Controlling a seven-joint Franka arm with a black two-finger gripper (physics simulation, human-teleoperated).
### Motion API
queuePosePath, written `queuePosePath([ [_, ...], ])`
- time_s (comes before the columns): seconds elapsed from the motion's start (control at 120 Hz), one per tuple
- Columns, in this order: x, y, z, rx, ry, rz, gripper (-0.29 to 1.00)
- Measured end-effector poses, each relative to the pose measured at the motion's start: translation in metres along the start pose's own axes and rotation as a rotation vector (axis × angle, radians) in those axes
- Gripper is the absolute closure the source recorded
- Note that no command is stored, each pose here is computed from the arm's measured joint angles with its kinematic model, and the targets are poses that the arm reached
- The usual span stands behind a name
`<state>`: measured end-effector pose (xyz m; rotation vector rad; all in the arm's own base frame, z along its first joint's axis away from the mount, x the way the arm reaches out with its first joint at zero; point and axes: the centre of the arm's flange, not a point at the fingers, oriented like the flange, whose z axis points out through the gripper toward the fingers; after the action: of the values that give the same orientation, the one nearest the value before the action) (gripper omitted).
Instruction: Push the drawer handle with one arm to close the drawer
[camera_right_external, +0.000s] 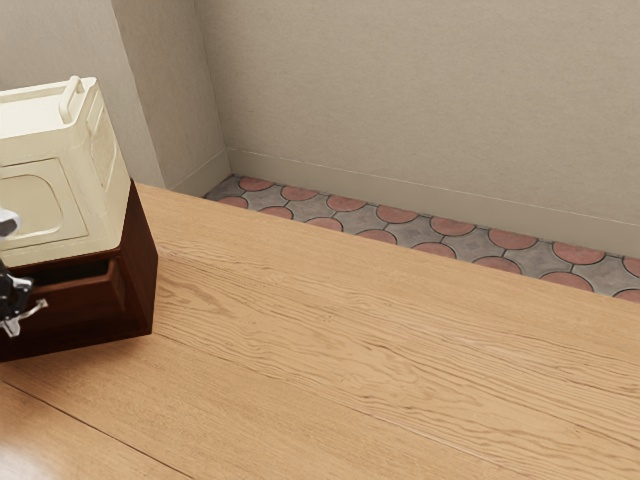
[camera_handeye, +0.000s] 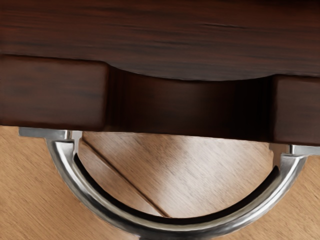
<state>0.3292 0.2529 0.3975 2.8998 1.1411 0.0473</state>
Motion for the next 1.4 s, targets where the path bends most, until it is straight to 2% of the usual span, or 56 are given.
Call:
queuePosePath([
  [0.325, 0.028, 0.004, 0.003, 0.018, -0.002, -0.020, 0.79],
  [0.542, 0.037, -0.011, 0.004, 0.025, -0.009, 0.171, 0.79],
  [0.742, 0.027, 0.017, -0.001, -0.013, 0.007, 0.156, 0.79],
  [0.917, 0.032, 0.018, 0.003, -0.006, 0.002, 0.114, 0.79],
  [1.292, 0.049, 0.000, 0.002, 0.035, 0.005, 0.378, 0.79],
  [1.4, 0.051, -0.001, 0.002, 0.036, 0.008, 0.408, 0.79],
])
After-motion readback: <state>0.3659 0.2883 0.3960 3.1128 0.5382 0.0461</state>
